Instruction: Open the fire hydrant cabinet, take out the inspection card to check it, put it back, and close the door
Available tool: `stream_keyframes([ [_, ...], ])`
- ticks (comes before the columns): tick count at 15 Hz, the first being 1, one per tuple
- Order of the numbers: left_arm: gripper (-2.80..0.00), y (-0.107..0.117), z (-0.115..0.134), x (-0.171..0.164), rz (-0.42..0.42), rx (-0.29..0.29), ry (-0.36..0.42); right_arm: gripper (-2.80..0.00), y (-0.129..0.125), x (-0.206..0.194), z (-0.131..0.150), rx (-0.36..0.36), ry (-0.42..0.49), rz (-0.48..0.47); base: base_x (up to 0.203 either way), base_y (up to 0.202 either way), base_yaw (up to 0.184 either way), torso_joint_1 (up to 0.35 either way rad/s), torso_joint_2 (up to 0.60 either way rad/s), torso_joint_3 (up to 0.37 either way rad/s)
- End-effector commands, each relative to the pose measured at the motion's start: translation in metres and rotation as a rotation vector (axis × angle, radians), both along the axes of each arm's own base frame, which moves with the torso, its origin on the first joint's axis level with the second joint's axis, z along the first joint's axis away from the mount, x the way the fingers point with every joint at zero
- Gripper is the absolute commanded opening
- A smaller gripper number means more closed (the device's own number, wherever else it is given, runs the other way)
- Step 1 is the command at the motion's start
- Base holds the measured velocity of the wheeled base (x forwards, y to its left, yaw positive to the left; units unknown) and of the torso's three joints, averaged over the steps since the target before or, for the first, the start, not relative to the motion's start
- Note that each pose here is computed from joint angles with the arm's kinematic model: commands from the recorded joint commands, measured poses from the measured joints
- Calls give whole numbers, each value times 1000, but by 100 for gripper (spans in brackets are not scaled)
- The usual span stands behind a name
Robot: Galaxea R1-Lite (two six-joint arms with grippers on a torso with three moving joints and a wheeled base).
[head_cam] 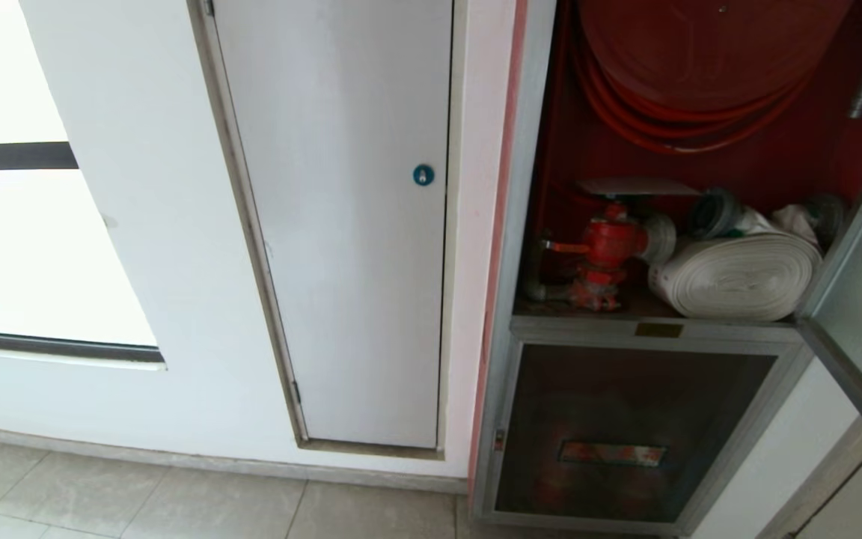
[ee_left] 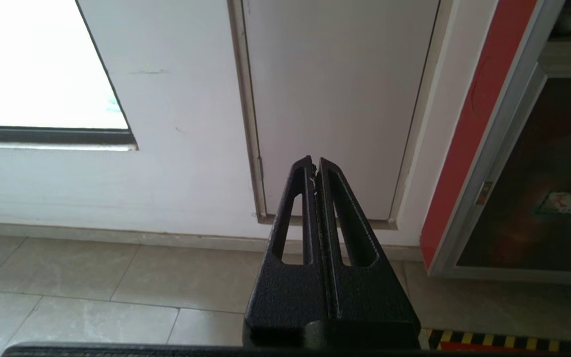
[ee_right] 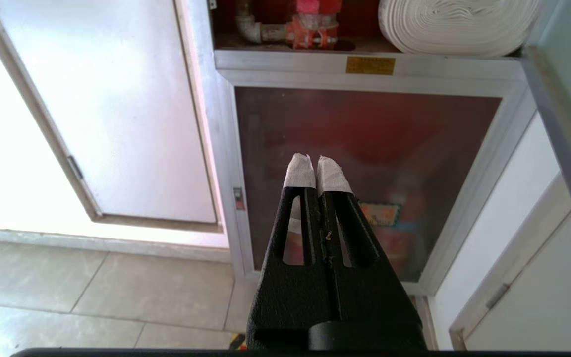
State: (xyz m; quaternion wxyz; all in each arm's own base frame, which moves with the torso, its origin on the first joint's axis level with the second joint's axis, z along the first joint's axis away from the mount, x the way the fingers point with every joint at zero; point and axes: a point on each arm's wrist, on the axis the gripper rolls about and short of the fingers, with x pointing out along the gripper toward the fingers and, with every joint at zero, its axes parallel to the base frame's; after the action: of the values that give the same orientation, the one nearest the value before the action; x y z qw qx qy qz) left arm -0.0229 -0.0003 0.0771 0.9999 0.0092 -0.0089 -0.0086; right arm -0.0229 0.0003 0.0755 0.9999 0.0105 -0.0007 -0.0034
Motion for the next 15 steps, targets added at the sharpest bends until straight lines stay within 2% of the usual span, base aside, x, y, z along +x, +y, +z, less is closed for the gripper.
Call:
stream_keyframes([
  [1,-280,0,-2,1,0,0,7,-280,0,0,0,0,-2,1,-197,0,1,-2,2,2],
  [7,-280,0,-2,0,0,0,5,-280,0,0,0,-1,-2,1,-180,0,1,2,1,5],
  [15,-280,0,-2,1,0,0,8,-280,0,0,0,-5,0,11,0,0,0,6,2,0],
])
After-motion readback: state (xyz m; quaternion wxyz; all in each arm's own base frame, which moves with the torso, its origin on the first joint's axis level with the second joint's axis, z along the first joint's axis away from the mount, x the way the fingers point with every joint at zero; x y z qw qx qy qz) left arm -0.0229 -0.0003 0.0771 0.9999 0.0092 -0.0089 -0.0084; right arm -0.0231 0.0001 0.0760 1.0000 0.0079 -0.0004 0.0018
